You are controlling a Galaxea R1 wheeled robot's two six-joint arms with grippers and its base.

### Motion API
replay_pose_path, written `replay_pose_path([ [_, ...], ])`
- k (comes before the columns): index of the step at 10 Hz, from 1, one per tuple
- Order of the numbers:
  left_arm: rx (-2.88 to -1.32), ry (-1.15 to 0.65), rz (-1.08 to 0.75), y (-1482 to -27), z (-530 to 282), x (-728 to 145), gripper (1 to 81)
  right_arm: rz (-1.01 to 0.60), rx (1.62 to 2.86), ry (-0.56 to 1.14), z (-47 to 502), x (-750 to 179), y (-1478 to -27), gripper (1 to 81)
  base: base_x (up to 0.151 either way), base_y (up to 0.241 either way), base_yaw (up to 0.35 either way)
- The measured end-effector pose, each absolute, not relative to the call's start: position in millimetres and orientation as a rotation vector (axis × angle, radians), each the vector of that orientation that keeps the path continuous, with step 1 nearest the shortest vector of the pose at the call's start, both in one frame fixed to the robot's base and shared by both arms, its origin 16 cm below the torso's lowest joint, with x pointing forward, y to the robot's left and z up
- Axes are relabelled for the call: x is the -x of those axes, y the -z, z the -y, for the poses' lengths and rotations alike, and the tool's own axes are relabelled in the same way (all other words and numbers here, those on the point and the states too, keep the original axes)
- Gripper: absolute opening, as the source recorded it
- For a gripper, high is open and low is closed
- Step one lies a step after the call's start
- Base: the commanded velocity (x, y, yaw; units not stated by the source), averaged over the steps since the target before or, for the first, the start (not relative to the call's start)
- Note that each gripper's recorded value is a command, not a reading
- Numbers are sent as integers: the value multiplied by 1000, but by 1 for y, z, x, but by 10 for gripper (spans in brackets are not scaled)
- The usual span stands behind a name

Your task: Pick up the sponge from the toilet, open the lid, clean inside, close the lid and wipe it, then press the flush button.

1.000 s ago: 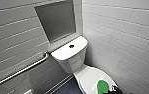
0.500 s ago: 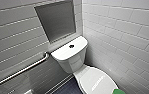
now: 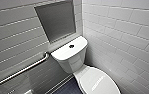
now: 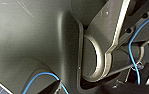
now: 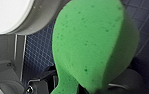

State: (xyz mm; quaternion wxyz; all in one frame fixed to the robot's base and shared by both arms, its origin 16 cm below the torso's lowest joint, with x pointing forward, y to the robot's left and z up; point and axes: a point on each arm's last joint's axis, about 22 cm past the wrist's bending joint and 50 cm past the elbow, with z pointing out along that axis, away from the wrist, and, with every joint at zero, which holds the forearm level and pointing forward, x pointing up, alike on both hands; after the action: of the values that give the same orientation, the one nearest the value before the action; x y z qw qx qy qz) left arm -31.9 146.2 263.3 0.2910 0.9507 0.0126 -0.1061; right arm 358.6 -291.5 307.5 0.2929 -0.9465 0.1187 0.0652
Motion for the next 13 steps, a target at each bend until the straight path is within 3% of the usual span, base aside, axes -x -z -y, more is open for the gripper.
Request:
replay_pose_path([
  [5, -2474, 190, 13, -278, -151, -24, 811, -354, 2542, -300, 310, -211, -296, 10, 0, 0, 0],
  [7, -2482, 185, 2, -286, -156, -29, 811, -322, 2517, -276, 286, -195, -291, 10, 0, 0, 0],
  [10, -2473, 173, -4, -309, -147, -26, 811, -274, 2587, -308, 308, -145, -297, 10, 0, 0, 0],
  [13, -2470, 89, 23, -329, -131, -39, 811, -218, 2620, -240, 292, -120, -302, 10, 0, 0, 0],
])
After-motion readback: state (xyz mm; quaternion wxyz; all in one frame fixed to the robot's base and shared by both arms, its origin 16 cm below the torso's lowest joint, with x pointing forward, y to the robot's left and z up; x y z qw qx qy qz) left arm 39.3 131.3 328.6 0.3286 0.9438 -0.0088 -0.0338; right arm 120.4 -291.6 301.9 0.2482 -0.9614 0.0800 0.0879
